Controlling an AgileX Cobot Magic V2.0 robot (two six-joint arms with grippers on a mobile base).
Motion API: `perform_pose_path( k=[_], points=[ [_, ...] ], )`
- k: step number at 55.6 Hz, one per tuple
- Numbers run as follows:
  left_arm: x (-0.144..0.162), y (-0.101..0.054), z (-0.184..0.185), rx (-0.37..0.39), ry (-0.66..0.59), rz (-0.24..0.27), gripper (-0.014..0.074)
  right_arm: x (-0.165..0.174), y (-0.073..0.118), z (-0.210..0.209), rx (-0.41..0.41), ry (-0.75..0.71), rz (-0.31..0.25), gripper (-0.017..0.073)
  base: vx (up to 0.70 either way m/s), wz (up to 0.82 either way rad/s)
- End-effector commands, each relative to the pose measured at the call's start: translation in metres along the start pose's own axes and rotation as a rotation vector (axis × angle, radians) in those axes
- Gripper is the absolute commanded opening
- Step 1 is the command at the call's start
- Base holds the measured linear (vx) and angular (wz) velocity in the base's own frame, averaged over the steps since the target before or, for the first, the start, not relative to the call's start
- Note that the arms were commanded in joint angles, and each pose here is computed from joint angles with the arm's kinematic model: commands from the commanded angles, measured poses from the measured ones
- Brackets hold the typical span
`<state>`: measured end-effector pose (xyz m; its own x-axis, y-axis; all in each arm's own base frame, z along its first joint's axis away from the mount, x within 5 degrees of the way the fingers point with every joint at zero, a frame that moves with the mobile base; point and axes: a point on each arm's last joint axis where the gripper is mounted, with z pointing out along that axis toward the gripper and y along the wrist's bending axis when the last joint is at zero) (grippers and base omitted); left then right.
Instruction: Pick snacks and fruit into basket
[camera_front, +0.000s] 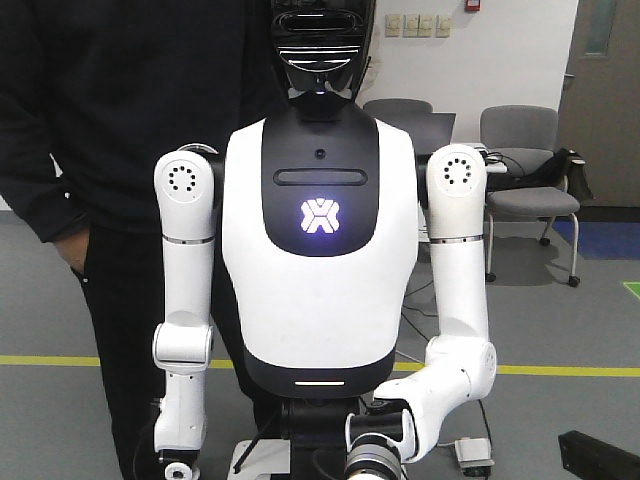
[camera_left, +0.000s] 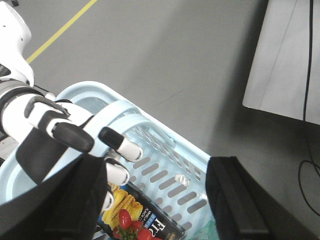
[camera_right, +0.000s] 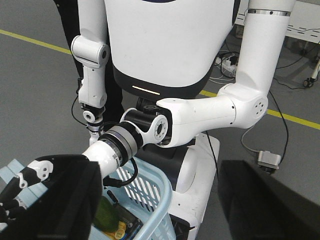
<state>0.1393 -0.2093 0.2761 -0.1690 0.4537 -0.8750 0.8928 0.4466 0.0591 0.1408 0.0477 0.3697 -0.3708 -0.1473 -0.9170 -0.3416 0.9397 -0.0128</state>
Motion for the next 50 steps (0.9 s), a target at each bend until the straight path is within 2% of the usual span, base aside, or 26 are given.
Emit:
perform_pose_path(
  k=[1,7,14,18,23,24,26,28,35,36,43,44,46,48,49,50],
  points=[
    [-0.017,0.007,-0.010,-0.074,-0.096,-0.016,0.0529,-0.016,-0.001,-0.006,0.013,-0.109,-0.010,0.0540,0.00,0.00],
    [-0.019,0.012,-0.011,-0.123,-0.126,-0.017,0.0488,-0.016,-0.001,-0.006,0.013,-0.109,-0.010,0.0540,0.00,0.00],
    [-0.023,0.017,-0.012,-0.182,-0.160,-0.003,0.0365,-0.016,-0.001,-0.006,0.013,-0.109,-0.010,0.0540,0.00,0.00],
    [-0.026,0.017,-0.018,-0.200,-0.183,0.073,0.0249,-0.016,-0.001,-0.006,0.013,-0.109,-0.010,0.0540,0.00,0.00],
    [-0.032,0.016,-0.033,-0.214,-0.227,0.175,0.0058,-0.016,-0.001,-0.006,0.013,-0.109,-0.010,0.0540,0.00,0.00],
    [-0.034,0.015,-0.036,-0.219,-0.236,0.211,0.0018,-0.016,-0.001,-0.006,0.013,-0.109,-0.010,0.0540,0.00,0.00],
    [-0.036,0.016,-0.042,-0.234,-0.251,0.277,-0.0013,-0.016,-0.001,-0.006,0.013,-0.109,-0.010,0.0540,0.00,0.00],
    [-0.036,0.018,-0.048,-0.257,-0.263,0.318,-0.0012,-0.016,-0.001,-0.006,0.013,-0.109,-0.010,0.0540,0.00,0.00],
    [-0.028,0.030,-0.080,-0.372,-0.353,0.253,-0.0011,-0.016,-0.001,-0.006,0.013,-0.109,-0.010,0.0540,0.00,0.00],
    [-0.024,0.032,-0.085,-0.384,-0.363,0.223,-0.0011,-0.016,-0.001,-0.006,0.013,-0.109,-0.010,0.0540,0.00,0.00],
    [0.003,0.044,-0.115,-0.503,-0.397,0.107,-0.0011,-0.016,-0.001,-0.006,0.013,-0.109,-0.010,0.0540,0.00,0.00],
    [0.008,0.043,-0.120,-0.520,-0.398,0.117,-0.0011,-0.016,-0.001,-0.006,0.013,-0.109,-0.010,0.0540,0.00,0.00],
    [0.020,0.046,-0.126,-0.556,-0.403,0.048,-0.0011,-0.016,-0.001,-0.006,0.013,-0.109,-0.010,0.0540,0.00,0.00],
    [0.033,0.047,-0.135,-0.601,-0.408,-0.001,-0.0011,-0.016,-0.001,-0.006,0.013,-0.109,-0.010,0.0540,0.00,0.00],
    [0.037,0.047,-0.138,-0.620,-0.408,-0.007,-0.0011,-0.016,-0.001,-0.006,0.013,-0.109,-0.010,0.0540,0.00,0.00],
    [0.044,0.046,-0.142,-0.640,-0.411,-0.042,-0.0011,-0.016,-0.001,-0.006,0.013,-0.109,-0.010,0.0540,0.00,0.00]
  ],
)
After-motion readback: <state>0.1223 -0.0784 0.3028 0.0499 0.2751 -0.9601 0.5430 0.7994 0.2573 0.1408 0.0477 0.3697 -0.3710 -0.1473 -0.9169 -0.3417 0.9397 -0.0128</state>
